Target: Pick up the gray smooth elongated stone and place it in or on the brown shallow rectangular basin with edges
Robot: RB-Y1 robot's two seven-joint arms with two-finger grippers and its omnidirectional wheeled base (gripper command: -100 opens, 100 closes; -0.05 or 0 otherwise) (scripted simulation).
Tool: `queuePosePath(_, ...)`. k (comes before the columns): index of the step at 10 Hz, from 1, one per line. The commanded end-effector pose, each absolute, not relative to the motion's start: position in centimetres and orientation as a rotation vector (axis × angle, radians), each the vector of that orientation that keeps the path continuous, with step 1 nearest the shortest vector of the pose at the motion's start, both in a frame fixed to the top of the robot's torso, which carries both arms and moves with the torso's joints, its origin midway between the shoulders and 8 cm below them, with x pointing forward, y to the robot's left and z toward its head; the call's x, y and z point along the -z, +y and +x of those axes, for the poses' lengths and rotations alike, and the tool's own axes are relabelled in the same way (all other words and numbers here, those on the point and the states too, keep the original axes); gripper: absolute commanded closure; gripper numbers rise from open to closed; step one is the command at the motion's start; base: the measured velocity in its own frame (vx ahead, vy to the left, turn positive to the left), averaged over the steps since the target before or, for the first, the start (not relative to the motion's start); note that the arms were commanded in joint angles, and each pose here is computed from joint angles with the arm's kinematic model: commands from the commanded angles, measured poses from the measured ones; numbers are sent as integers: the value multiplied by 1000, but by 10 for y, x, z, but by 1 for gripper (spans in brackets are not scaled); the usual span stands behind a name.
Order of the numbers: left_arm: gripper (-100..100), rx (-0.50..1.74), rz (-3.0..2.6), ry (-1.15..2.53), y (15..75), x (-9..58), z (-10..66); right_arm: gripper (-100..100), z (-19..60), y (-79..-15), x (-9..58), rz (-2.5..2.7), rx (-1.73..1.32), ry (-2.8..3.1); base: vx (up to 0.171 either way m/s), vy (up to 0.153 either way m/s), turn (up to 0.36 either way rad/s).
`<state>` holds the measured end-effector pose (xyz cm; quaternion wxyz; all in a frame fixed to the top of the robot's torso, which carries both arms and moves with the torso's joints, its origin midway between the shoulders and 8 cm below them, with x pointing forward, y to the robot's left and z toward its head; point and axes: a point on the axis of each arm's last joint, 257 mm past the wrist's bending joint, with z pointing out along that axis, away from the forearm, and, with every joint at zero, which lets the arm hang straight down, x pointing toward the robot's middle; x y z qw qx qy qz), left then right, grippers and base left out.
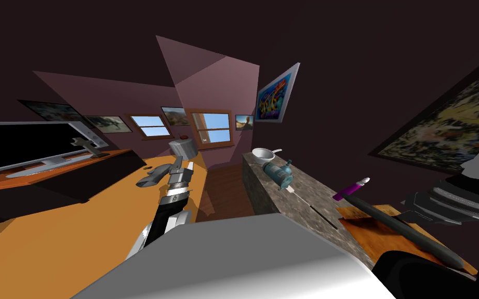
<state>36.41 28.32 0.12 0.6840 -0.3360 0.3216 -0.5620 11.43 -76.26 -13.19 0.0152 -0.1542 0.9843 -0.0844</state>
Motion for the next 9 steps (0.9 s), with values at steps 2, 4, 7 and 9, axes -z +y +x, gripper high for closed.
queuePosePath(2,0,1260,-753,721,283,-1,364,-100,135,-756,120,-511,255,3058,-20,-12,-69)
queuePosePath(4,0,1260,-753,721,283,-1,364,0,130,-757,122,-505,256,3059,-3,-2,-3)
queuePosePath(7,0,1260,-753,721,283,-1,364,0,130,-757,122,-505,256,3059,0,0,0)
queuePosePath(9,0,1260,-753,721,283,-1,364,0,130,-757,122,-505,256,3059,0,0,0)
